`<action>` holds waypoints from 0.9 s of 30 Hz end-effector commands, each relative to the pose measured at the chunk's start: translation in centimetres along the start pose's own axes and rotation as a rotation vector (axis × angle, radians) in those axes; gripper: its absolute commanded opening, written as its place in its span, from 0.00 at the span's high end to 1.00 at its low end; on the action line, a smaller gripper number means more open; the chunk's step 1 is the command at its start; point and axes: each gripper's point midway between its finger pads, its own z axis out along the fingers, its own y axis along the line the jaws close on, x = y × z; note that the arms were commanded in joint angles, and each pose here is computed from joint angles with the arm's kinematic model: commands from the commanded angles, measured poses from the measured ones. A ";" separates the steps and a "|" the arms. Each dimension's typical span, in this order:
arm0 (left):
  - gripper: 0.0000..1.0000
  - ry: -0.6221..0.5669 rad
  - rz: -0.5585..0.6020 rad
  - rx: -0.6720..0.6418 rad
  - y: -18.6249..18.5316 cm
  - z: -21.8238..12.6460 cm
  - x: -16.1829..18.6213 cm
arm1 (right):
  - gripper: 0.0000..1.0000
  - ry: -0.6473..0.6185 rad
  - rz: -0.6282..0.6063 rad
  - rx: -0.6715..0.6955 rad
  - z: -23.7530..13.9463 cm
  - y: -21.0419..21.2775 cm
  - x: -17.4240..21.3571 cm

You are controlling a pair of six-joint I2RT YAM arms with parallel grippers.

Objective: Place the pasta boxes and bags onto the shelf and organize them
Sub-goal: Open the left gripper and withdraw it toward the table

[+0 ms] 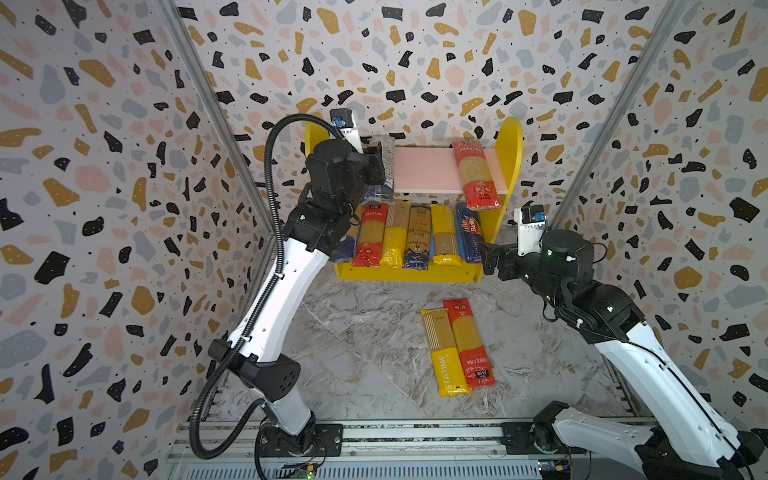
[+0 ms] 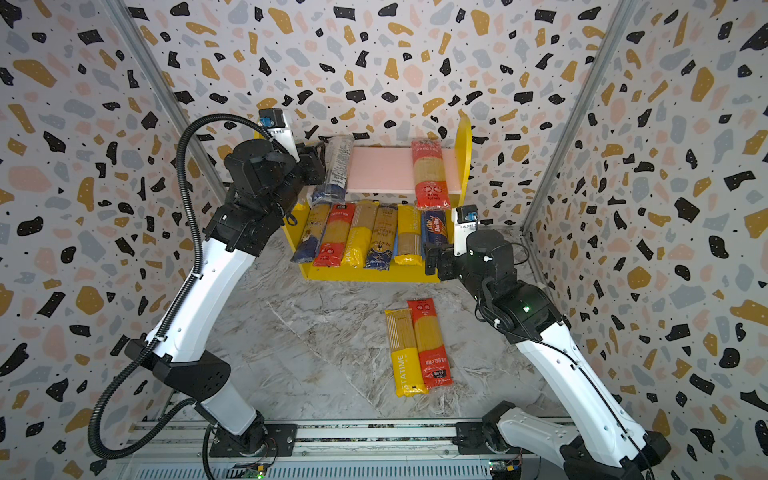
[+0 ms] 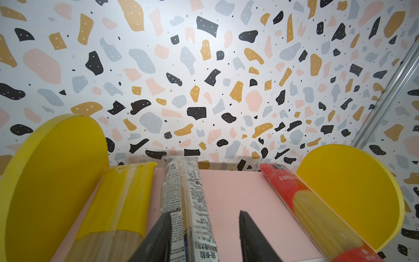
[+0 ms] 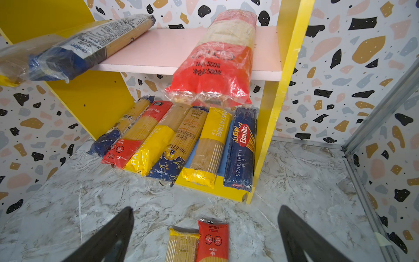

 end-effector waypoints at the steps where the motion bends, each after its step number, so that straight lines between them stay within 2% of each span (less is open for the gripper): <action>1: 0.47 -0.002 -0.057 0.075 -1.2 -1.1 -0.1 | 0.01 -0.048 0.021 -0.028 -1.2 0.1 -1.1; 6: 0.33 0.021 -0.118 0.078 -2.6 -5.6 2.1 | 0.01 0.005 0.038 -0.033 -1.5 0.0 0.8; 10: 0.27 0.085 -0.147 0.073 -3.6 -9.8 6.7 | 0.01 0.066 0.063 -0.019 -1.8 -0.6 3.8; 15: 0.27 0.221 -0.177 0.055 -3.5 -14.3 15.2 | 0.01 0.145 0.119 -0.002 -2.6 -1.5 8.4; 19: 0.27 0.326 -0.169 0.021 -2.5 -17.5 22.2 | 0.01 0.259 0.168 0.036 -2.1 -2.2 13.7; 23: 0.28 0.391 -0.175 0.019 -1.6 -19.9 26.1 | 0.01 0.366 0.224 0.064 -1.5 -2.2 19.1; 27: 0.29 0.441 -0.196 0.042 -1.2 -21.5 29.6 | 0.01 0.409 0.251 0.061 -1.4 -1.0 22.3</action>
